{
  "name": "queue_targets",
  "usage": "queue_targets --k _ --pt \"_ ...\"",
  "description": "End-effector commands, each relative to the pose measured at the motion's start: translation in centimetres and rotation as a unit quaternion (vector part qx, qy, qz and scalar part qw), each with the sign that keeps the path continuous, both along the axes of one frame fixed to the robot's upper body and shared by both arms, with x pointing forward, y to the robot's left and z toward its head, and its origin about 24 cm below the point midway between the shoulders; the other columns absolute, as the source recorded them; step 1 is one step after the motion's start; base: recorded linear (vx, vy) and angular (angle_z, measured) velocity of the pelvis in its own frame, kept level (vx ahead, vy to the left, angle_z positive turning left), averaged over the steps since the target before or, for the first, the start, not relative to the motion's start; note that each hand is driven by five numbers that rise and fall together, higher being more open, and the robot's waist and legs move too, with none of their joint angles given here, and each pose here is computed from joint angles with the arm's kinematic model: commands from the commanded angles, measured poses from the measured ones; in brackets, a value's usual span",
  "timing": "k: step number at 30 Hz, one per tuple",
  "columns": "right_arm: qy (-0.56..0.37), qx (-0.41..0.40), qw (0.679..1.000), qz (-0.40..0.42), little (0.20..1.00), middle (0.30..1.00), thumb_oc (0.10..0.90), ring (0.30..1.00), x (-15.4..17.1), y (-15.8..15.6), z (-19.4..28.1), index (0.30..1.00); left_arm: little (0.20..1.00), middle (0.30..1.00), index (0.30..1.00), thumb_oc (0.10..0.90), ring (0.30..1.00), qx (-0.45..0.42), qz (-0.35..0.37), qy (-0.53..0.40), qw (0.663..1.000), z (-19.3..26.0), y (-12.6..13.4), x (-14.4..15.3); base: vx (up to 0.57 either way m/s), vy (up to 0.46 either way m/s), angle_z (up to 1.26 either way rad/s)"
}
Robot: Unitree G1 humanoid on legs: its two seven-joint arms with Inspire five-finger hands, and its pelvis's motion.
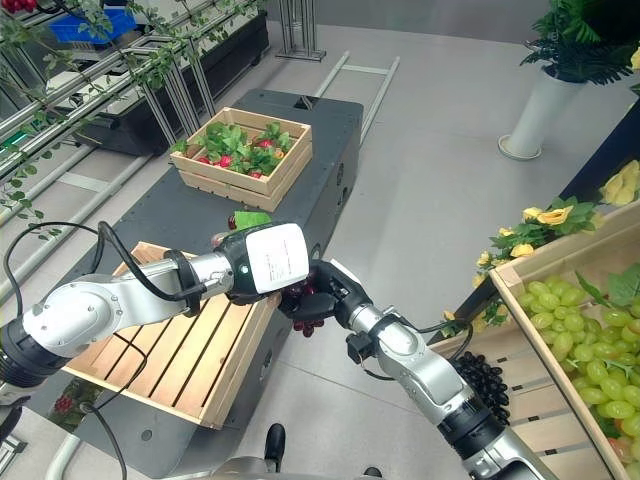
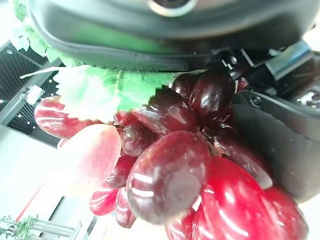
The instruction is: Pick up the fruits from the basket on one side to the basket on the other side
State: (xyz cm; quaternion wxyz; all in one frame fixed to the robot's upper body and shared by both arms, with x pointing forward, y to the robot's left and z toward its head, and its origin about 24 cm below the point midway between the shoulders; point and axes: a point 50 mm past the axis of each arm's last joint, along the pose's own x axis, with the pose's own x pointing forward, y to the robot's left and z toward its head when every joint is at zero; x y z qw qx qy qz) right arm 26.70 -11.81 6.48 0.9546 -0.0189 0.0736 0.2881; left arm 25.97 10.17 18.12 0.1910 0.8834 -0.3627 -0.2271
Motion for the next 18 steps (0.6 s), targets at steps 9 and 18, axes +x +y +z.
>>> queue_targets --k 9,18 --pt "-0.093 0.07 0.993 -0.036 0.3 0.3 0.4 0.3 -0.5 -0.7 3.3 0.3 0.9 0.9 0.9 0.8 0.9 -0.144 0.076 -0.172 0.972 7.3 3.3 1.6 0.01 0.007 -0.03" --pt "-0.095 0.065 0.991 -0.074 0.3 0.3 0.4 0.3 -0.6 -2.1 3.2 0.3 0.9 0.9 0.9 0.8 0.9 -0.139 0.129 -0.23 0.955 8.6 4.7 1.6 0.0 0.0 0.0"
